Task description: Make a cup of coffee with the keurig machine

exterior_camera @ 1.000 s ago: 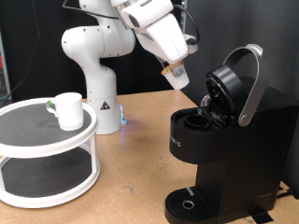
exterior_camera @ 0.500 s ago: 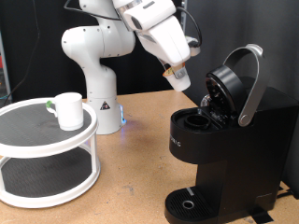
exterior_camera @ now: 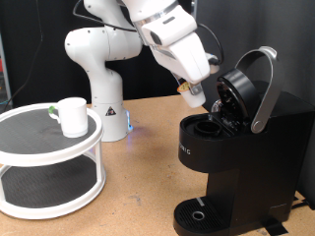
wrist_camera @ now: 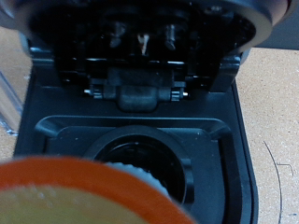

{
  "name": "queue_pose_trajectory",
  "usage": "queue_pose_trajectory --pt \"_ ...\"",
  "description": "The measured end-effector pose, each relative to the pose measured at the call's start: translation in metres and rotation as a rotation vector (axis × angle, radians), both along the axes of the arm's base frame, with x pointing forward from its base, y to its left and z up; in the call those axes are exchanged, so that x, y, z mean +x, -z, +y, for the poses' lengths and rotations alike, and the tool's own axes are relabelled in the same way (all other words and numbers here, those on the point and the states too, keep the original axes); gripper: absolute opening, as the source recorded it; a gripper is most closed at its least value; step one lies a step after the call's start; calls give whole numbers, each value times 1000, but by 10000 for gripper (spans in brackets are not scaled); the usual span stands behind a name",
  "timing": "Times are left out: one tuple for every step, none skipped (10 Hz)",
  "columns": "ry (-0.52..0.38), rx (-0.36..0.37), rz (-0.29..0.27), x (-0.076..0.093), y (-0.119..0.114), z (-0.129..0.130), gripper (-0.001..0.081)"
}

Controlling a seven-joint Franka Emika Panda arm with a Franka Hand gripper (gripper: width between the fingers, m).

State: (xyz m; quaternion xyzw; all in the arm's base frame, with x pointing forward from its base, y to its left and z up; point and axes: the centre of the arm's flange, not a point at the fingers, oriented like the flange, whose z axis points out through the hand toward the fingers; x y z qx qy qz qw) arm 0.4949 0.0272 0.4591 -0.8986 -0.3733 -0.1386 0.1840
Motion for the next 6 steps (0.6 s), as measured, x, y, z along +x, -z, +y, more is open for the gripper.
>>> queue_pose_trajectory --pt "-4 -7 -2 2 5 5 448" --pt "-10 -11 2 4 10 10 448" --pt "-15 -16 3 4 14 14 448" --pt "-19 -21 2 5 18 18 448" --pt "-21 -26 3 6 23 22 448" --pt "-25 -34 5 6 27 25 448"
